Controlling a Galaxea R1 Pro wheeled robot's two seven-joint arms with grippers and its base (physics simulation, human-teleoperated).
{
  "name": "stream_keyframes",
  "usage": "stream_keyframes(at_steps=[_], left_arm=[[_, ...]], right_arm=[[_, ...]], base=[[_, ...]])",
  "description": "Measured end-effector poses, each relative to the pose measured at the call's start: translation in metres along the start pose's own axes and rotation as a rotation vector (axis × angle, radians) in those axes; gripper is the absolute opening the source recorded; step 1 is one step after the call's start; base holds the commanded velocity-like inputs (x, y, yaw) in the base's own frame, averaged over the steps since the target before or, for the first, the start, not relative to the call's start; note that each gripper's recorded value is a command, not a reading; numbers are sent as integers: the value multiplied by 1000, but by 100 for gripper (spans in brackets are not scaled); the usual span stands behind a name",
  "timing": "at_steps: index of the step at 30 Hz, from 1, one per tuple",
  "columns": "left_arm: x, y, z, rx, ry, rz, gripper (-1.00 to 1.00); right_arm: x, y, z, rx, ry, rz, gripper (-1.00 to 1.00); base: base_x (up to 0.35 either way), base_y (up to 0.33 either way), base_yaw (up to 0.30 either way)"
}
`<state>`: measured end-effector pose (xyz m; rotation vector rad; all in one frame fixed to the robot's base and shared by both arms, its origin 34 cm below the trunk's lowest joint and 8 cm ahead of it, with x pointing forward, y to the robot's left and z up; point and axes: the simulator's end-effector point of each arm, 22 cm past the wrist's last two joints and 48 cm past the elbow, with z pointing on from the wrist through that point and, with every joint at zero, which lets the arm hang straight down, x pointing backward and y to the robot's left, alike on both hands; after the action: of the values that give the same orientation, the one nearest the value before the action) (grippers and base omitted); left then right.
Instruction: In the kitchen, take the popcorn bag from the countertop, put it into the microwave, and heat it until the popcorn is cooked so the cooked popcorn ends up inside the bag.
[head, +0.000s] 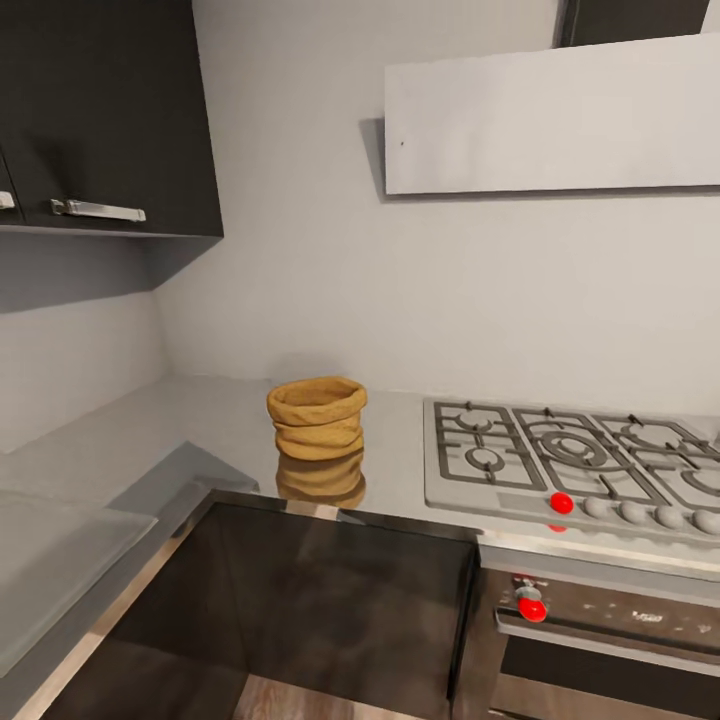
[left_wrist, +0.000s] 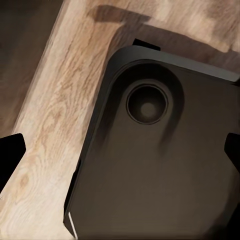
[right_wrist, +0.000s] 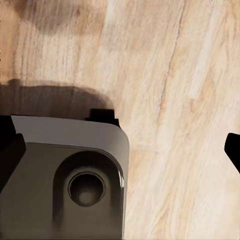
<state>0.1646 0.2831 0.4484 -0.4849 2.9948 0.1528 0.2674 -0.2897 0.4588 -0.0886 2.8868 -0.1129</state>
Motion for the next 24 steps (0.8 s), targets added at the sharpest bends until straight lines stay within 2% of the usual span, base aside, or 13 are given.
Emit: stream_keyframes(at_steps=[24], left_arm=[[-4,2,-38,3,0,11,100]], right_arm=[[-9,-5,-37,1,2,-4,100]], base=[[0,0,0]])
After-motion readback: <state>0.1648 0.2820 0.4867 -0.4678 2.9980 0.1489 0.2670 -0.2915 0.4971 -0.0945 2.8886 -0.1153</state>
